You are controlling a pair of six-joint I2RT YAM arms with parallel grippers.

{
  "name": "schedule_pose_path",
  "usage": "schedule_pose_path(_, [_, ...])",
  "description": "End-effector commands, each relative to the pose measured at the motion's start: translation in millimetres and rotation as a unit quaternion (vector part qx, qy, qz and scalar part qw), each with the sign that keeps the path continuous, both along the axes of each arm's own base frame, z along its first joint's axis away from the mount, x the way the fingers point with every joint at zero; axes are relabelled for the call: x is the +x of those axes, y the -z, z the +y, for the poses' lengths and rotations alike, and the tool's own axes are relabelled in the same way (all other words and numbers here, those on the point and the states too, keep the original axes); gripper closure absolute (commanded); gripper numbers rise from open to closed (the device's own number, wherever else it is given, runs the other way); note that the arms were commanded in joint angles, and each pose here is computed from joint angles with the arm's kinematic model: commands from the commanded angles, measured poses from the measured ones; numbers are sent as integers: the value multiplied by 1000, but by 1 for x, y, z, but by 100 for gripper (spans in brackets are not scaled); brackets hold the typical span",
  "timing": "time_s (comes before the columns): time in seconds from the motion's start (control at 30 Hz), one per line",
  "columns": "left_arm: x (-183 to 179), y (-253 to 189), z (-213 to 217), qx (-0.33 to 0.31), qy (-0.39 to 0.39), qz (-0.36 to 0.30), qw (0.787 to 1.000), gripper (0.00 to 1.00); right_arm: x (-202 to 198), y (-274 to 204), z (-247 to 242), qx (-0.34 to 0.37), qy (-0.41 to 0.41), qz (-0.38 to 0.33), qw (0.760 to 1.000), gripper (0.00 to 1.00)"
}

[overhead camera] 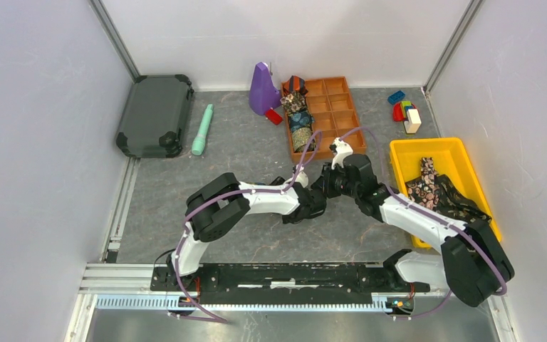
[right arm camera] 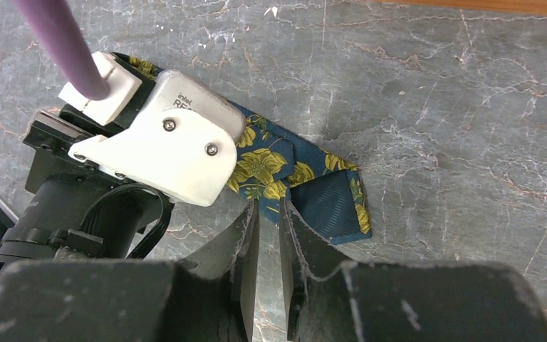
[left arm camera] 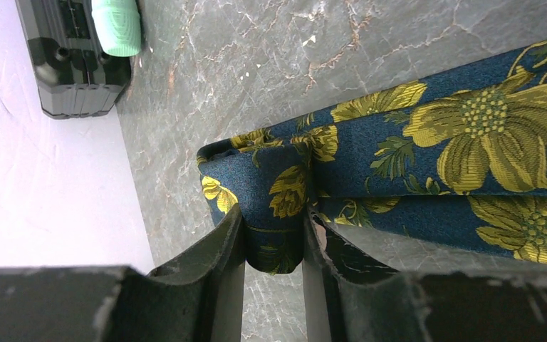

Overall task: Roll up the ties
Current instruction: Roll the tie at the center of the board.

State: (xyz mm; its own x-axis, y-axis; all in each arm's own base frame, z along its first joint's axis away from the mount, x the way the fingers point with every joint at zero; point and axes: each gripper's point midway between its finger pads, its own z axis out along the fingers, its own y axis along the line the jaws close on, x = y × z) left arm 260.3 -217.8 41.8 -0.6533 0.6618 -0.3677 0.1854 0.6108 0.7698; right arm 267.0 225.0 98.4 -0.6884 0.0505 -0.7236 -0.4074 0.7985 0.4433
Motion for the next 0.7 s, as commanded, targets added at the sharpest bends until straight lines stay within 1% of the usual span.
schedule_pose_path(0.0, [0, 18, -35, -77, 4, 32, 997, 69, -5, -14, 7, 17, -16, -15, 1000, 78])
schedule_pose_path(0.03, [1, 17, -35, -78, 5, 32, 996, 67, -4, -15, 6, 16, -16, -16, 1000, 78])
schedule_pose_path(0.1, [1, 15, -38, -82, 8, 35, 996, 59, -3, -18, 6, 16, -14, -19, 1000, 78])
schedule_pose_path(0.3, [1, 3, -44, -95, 17, 44, 994, 46, 10, -38, 3, 13, -7, -34, 999, 77])
schedule_pose_path(0.5, [3, -12, -48, -108, 25, 44, 993, 36, 21, -58, 1, 7, -1, -50, 999, 77])
schedule_pose_path(0.67, [4, -29, -52, -134, 28, 42, 990, 28, 29, -72, 1, 3, 1, -60, 998, 76])
